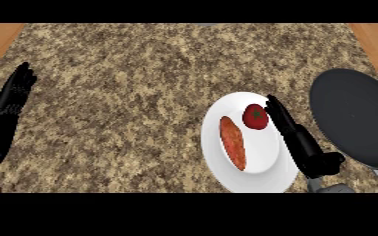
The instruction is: Pick the tomato from the plate and place it in the pan
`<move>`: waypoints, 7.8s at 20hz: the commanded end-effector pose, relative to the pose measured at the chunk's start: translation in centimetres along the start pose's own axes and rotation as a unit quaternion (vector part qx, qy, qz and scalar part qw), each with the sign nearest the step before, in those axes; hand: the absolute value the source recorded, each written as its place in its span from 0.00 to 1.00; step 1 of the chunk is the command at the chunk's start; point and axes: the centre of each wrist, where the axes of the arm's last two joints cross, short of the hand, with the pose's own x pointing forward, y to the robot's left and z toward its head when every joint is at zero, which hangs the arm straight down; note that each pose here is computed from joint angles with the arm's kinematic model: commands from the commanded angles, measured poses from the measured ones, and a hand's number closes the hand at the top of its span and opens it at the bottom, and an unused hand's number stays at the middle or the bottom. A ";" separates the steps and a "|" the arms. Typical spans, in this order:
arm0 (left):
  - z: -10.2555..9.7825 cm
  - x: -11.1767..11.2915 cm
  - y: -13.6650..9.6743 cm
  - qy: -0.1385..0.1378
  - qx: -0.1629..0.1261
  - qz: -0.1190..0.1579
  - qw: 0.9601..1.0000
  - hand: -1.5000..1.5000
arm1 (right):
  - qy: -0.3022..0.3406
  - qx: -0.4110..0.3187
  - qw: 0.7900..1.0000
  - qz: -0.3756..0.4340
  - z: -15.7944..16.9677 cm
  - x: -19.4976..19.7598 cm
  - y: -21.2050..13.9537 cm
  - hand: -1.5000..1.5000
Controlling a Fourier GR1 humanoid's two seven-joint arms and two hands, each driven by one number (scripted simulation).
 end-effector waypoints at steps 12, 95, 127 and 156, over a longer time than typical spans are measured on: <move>2.5 -0.8 -14.4 0.049 -0.047 0.212 0.975 0.50 | -0.115 -0.104 0.985 0.069 3.3 4.5 -10.0 0.00; 1.8 -0.4 -14.2 0.065 -0.044 0.211 0.974 0.50 | 0.168 -0.102 0.843 0.501 -9.4 5.5 5.2 1.00; 0.9 -0.5 -15.9 0.053 -0.059 0.212 0.974 0.50 | 0.091 -0.538 0.703 0.456 -1.9 11.0 -9.3 1.00; -0.7 0.3 -15.5 0.043 -0.072 0.211 0.974 0.50 | 0.119 -0.460 0.832 0.286 -4.0 3.0 -22.6 0.00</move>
